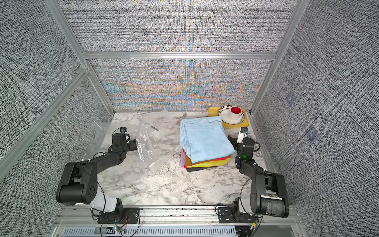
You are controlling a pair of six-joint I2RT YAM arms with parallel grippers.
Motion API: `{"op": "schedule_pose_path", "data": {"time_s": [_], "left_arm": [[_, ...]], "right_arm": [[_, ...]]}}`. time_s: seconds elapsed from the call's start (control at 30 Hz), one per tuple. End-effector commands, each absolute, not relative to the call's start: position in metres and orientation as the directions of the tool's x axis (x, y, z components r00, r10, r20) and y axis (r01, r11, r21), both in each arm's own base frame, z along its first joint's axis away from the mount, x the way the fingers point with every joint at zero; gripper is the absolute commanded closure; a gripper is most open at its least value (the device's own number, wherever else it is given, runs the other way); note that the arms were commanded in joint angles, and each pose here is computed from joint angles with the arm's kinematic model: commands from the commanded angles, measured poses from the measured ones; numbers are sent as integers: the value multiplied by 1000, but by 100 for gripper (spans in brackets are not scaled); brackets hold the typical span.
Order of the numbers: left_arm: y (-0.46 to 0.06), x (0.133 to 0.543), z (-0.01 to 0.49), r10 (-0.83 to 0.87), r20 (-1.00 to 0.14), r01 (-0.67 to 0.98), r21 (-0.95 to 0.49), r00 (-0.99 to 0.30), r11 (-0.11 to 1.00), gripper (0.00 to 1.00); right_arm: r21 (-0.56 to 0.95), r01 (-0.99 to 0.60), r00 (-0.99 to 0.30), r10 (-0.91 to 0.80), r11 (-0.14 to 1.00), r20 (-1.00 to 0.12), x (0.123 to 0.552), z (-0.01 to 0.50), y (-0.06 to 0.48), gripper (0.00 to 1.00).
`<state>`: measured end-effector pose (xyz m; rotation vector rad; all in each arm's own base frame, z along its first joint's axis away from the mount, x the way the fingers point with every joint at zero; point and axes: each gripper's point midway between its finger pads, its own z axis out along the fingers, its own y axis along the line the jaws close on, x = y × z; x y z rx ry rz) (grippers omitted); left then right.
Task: Take the trousers out of the vacuum bag
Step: Reset both arms
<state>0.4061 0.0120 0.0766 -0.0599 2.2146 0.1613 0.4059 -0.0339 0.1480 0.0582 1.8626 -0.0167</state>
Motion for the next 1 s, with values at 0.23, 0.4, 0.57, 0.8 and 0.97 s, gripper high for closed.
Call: {"op": "schedule_pose_path", "data": {"time_s": [0.23, 0.4, 0.57, 0.8, 0.97], "left_arm": [[3, 413, 99, 32, -872, -54, 67, -489, 996, 0], [2, 410, 101, 40, -882, -59, 76, -469, 995, 0], [1, 407, 101, 48, -889, -63, 85, -455, 994, 0], [-1, 404, 103, 56, -902, -59, 90, -428, 994, 0], [-2, 399, 100, 55, -915, -57, 85, -399, 995, 0]], "right_arm": [[-36, -72, -242, -53, 997, -969, 399, 140, 10, 4], [-34, -76, -222, -50, 996, -974, 393, 129, 14, 3], [-42, -86, -225, -61, 995, -973, 395, 125, 15, 3], [-43, -71, -191, -56, 997, -980, 387, 125, 13, 3], [-39, -57, -172, -49, 998, -984, 382, 125, 11, 3]]}}
